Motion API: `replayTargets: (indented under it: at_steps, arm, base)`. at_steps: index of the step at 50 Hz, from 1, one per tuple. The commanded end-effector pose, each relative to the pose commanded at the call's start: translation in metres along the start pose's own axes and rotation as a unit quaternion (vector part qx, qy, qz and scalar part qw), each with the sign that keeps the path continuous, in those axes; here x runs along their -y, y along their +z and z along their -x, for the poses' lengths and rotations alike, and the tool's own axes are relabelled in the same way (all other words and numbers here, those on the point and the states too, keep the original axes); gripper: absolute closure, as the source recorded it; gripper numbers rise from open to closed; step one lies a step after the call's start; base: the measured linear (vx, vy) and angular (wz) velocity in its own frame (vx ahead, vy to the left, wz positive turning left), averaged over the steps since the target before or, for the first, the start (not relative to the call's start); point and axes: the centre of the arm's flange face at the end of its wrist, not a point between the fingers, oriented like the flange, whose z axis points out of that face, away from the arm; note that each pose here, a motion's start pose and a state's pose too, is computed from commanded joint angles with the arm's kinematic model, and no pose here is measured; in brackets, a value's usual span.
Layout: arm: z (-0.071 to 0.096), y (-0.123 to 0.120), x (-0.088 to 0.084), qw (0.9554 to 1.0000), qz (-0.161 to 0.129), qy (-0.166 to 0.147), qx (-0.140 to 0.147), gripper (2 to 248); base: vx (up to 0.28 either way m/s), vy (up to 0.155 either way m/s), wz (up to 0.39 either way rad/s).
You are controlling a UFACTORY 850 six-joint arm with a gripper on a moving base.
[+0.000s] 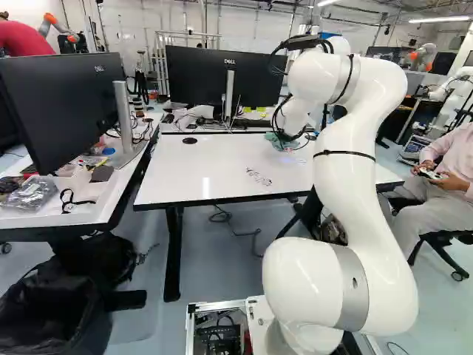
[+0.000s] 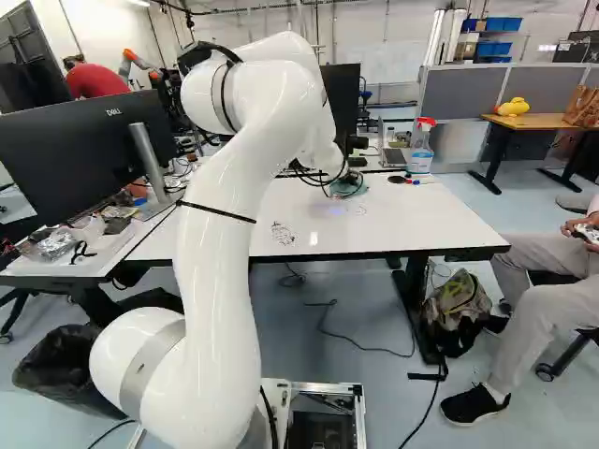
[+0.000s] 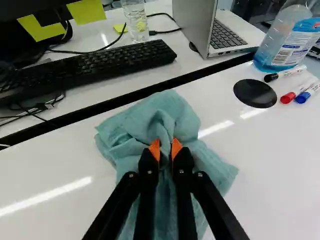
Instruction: Clean the table with the green towel
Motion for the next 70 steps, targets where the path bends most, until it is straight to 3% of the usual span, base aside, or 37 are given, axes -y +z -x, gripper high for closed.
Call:
replayTargets:
  at_steps: [7,70]
  arm:
    - [-0.001,-0.001,0.0,1.0,0.0,0.0,-0.001,212]
    - [-0.05,-0.066,0.002,0.9989,-0.002,0.001,-0.046,212]
  base:
    - [0.0,0.0,0.0]
    - [0.0,0.0,0.0]
